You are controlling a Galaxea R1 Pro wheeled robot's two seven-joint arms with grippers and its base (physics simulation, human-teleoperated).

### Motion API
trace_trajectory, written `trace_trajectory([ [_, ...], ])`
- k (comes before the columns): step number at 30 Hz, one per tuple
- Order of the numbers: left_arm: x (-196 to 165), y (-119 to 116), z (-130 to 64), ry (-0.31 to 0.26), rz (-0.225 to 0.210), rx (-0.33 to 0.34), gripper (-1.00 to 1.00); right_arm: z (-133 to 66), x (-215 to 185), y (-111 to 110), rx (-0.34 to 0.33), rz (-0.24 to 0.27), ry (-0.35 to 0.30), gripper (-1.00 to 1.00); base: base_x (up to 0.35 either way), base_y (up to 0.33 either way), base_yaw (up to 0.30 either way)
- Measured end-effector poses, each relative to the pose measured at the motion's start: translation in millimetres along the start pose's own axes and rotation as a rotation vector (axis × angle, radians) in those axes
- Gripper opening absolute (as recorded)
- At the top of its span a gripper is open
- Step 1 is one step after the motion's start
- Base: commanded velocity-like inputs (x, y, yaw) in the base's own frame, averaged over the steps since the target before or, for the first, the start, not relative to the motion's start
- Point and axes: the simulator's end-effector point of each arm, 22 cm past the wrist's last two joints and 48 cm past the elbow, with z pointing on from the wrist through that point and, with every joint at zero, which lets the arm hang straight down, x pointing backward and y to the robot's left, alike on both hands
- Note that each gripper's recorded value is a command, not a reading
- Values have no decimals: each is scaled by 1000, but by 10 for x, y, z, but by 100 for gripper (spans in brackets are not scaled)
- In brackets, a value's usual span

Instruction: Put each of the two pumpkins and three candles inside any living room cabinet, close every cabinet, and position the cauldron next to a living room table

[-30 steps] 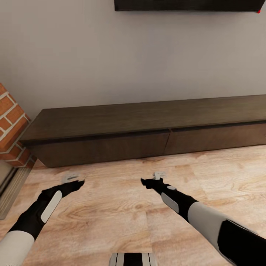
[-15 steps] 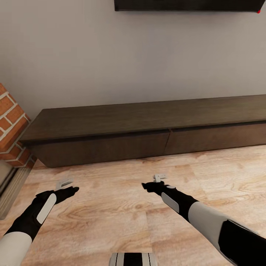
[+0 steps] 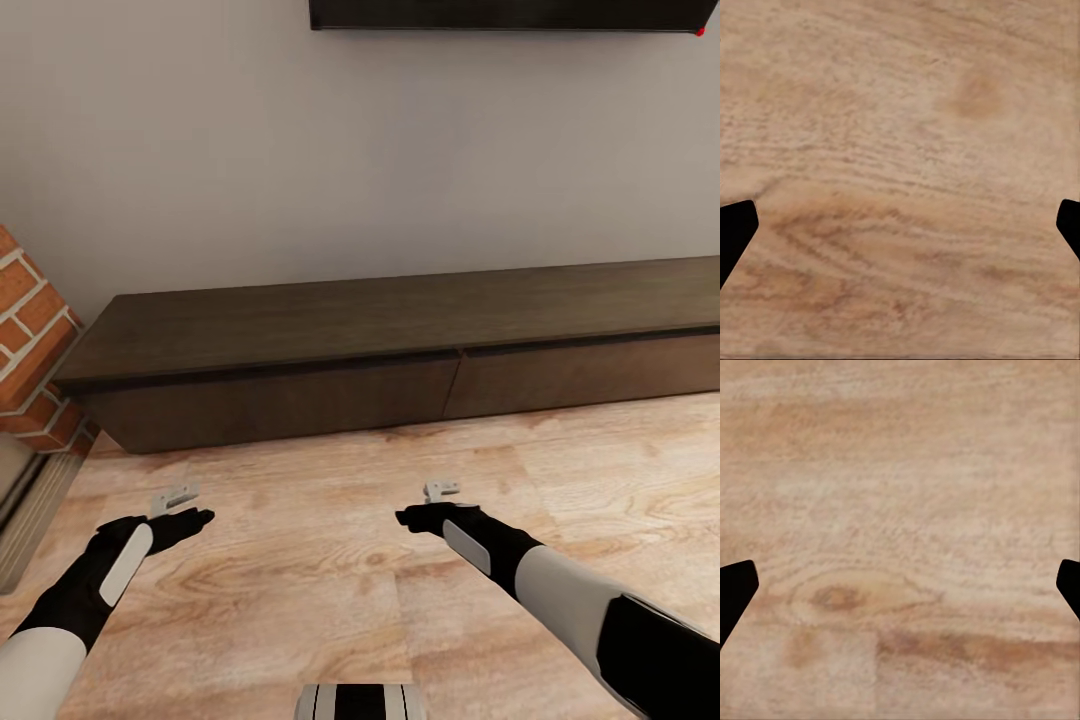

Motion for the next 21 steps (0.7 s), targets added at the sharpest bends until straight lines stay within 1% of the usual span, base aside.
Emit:
trace_trajectory([
  [3, 28, 29, -6, 18, -1, 0, 100, 0, -3, -9, 1, 7, 1, 100, 0, 0, 0],
  [7, 49, 36, -5, 27, 5, -3, 100, 0, -2, -15, 2, 9, 2, 100, -4, 0, 0],
  [9, 58, 32, -2, 29, 9, -4, 100, 0, -5, -16, 2, 7, 1, 100, -118, 0, 0],
  [14, 60, 37, -1, 30, 10, -5, 100, -1, -20, -2, -4, 5, -5, 100, -221, 0, 0],
  [21, 71, 21, 4, 32, 12, -3, 100, 1, -23, 2, -7, 11, -6, 100, -277, 0, -26],
])
